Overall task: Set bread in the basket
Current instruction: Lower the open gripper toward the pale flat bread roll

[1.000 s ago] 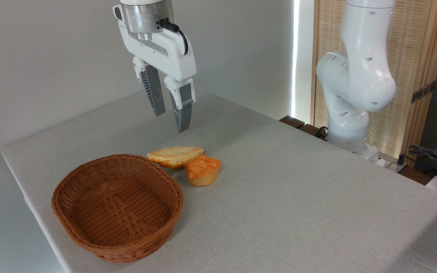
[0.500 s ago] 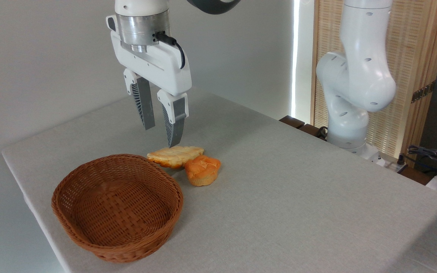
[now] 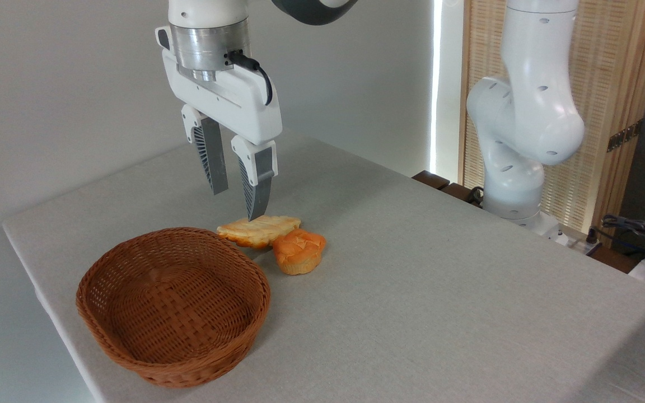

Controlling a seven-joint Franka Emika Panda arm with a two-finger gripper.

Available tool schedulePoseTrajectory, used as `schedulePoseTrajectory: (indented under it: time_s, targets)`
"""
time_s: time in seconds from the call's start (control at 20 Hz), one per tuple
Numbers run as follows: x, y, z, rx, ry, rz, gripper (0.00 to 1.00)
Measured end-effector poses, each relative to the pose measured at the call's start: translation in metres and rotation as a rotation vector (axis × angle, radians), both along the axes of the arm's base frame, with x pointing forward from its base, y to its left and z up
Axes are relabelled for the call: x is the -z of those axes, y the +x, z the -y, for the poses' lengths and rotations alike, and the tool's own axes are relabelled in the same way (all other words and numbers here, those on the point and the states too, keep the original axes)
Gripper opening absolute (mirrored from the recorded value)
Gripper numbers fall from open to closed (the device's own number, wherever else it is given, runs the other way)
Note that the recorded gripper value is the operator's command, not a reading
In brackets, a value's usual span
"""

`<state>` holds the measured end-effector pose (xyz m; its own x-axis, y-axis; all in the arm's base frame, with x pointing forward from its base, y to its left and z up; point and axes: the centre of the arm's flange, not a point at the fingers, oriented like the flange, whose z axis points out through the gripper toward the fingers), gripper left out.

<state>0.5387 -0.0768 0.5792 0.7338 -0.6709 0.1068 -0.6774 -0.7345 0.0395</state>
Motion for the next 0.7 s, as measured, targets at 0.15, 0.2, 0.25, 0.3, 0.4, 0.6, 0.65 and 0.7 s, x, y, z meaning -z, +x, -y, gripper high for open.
schedulePoseTrajectory:
  time_s: [0.15,0.2,0.25,0.3,0.4,0.6,0.65,0.7]
  targets:
    - [0.008,0.003,0.003,0.003,0.005,-0.015,1.0]
    - [0.011,0.004,0.005,0.009,0.007,-0.02,1.0]
    - [0.014,0.005,0.007,0.016,0.009,-0.024,1.0]
    - [0.017,0.006,0.009,0.023,0.011,-0.028,1.0]
    - [0.025,0.008,0.016,0.036,0.017,-0.043,1.0]
    - [0.048,0.009,0.042,0.079,0.032,-0.083,1.0]
    - [0.053,0.008,0.045,0.084,0.034,-0.093,1.0]
    - [0.058,0.006,0.047,0.089,0.036,-0.102,1.0]
